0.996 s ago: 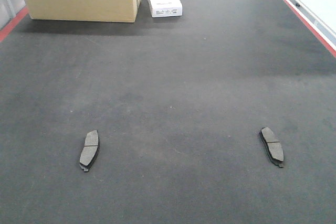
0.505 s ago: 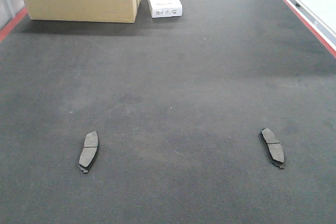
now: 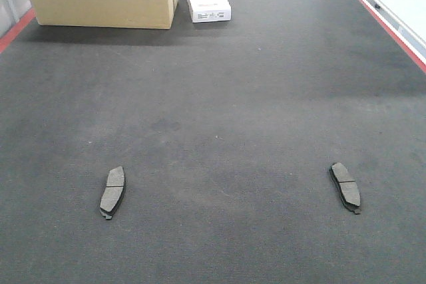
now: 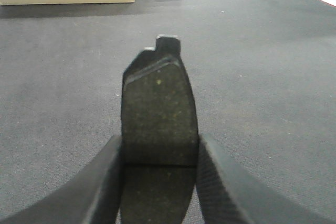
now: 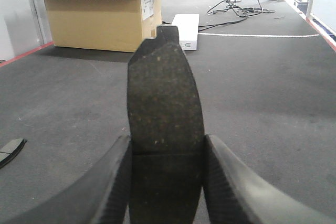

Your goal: Move and align brake pads A on conveyor

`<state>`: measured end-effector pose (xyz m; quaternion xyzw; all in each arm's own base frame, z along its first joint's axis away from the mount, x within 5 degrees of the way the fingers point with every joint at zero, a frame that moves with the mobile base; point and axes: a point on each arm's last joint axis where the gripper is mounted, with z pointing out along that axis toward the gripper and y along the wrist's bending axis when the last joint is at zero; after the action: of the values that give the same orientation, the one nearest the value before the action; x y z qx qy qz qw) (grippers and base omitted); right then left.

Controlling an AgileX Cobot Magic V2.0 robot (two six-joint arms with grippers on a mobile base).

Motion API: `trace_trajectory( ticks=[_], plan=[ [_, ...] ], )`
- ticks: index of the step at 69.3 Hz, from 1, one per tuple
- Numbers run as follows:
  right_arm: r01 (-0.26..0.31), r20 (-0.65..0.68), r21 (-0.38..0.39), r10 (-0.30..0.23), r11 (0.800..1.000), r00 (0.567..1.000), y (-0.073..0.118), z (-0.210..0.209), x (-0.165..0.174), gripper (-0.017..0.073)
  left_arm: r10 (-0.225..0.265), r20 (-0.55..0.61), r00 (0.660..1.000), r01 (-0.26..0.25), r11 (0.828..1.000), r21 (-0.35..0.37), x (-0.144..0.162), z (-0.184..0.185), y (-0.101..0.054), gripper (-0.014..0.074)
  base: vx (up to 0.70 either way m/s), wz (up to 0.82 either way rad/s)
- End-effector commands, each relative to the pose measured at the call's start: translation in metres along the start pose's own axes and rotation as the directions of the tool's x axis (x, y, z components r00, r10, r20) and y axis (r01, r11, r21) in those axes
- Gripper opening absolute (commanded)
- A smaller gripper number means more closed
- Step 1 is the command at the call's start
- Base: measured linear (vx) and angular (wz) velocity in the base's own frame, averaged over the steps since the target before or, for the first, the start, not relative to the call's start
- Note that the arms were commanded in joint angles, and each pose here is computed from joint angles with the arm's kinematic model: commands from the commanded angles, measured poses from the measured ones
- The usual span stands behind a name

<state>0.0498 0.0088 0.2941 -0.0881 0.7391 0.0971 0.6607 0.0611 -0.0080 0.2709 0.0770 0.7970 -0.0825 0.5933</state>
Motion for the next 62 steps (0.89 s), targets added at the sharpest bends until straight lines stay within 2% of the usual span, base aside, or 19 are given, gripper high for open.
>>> trace_trajectory(
  ticks=[1,17,25,34,47,54,62],
  plan=[
    [0.027,0.112,-0.015,-0.025,1.000,0.993,0.002,-0.002,-0.017,-0.0004,0.006,0.110,0.994,-0.011,0.999,0.044,-0.017,-0.003,-0.004,-0.0006,0.00,0.00],
    [0.027,0.112,-0.015,-0.025,1.000,0.993,0.002,-0.002,-0.017,-0.0004,0.005,0.106,0.994,-0.009,0.999,0.042,-0.017,-0.003,-0.004,-0.0006,0.00,0.00],
    [0.027,0.112,-0.015,-0.025,1.000,0.993,0.002,-0.002,-0.017,-0.0004,-0.054,0.118,0.992,0.045,0.996,0.071,-0.021,-0.003,-0.006,-0.0006,0.00,0.00],
    [0.027,0.112,-0.015,-0.025,1.000,0.993,0.002,-0.002,-0.017,-0.0004,-0.082,0.122,0.989,0.070,0.993,0.096,-0.040,0.000,-0.011,-0.0006,0.00,0.00],
    [0.027,0.112,-0.015,-0.025,1.000,0.993,0.002,-0.002,-0.017,-0.0004,-0.122,-0.004,0.993,0.122,0.988,0.094,-0.073,0.030,-0.024,-0.0006,0.00,0.00],
    [0.027,0.112,-0.015,-0.025,1.000,0.993,0.002,-0.002,-0.017,-0.0004,-0.156,-0.073,0.985,0.163,0.982,0.099,-0.092,0.055,-0.034,-0.0006,0.00,0.00],
    [0.027,0.112,-0.015,-0.025,1.000,0.993,0.002,-0.002,-0.017,-0.0004,-0.171,-0.158,0.973,0.186,0.979,0.086,-0.106,0.091,-0.046,-0.0006,0.00,0.00]
  ],
)
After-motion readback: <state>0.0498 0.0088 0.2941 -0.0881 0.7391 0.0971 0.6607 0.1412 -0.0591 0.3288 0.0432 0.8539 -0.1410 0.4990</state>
